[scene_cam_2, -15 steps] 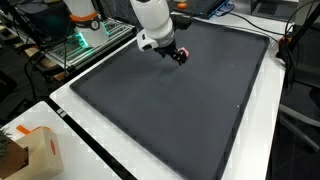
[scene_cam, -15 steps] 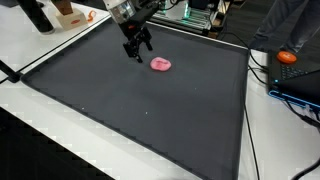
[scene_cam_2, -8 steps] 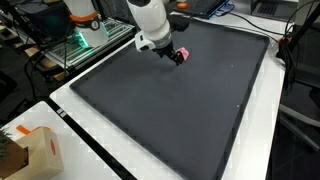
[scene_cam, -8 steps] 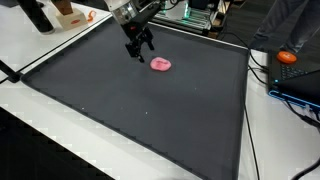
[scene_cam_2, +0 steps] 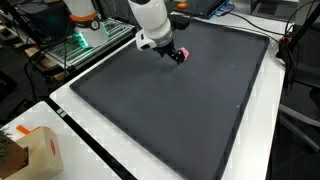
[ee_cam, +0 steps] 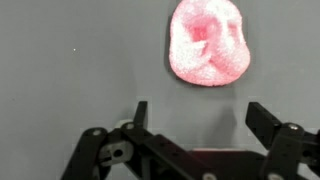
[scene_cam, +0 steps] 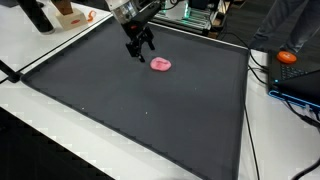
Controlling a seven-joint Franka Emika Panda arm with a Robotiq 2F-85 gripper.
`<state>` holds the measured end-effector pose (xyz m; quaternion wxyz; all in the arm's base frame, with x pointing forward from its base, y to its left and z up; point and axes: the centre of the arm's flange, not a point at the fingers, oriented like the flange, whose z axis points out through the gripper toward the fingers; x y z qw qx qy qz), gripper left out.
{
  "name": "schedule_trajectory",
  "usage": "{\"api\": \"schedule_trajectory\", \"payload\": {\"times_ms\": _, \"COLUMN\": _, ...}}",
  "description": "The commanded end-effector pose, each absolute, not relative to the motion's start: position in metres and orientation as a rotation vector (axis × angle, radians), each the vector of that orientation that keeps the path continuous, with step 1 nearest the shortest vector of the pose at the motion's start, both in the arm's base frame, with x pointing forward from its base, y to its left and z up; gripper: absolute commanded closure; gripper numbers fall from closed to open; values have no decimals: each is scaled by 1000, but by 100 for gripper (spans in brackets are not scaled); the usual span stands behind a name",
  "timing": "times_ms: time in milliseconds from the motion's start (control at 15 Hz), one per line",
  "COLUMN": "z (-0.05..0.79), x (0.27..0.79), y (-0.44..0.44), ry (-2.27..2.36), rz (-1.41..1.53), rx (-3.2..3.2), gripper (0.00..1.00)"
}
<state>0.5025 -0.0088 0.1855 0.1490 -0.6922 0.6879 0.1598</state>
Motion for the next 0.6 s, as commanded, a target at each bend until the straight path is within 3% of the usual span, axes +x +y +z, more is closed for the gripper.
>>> {"api": "schedule_trajectory", "payload": {"times_ms": 0, "z": 200, "x": 500, "y": -1, "ry": 1976, "rz": 445, "rx": -1980, "gripper": 0}}
{"api": "schedule_trajectory", "payload": {"times_ms": 533, "z": 234, "x": 518, "y": 22, "ry": 1899, "rz": 366, "rx": -2093, "gripper": 0}}
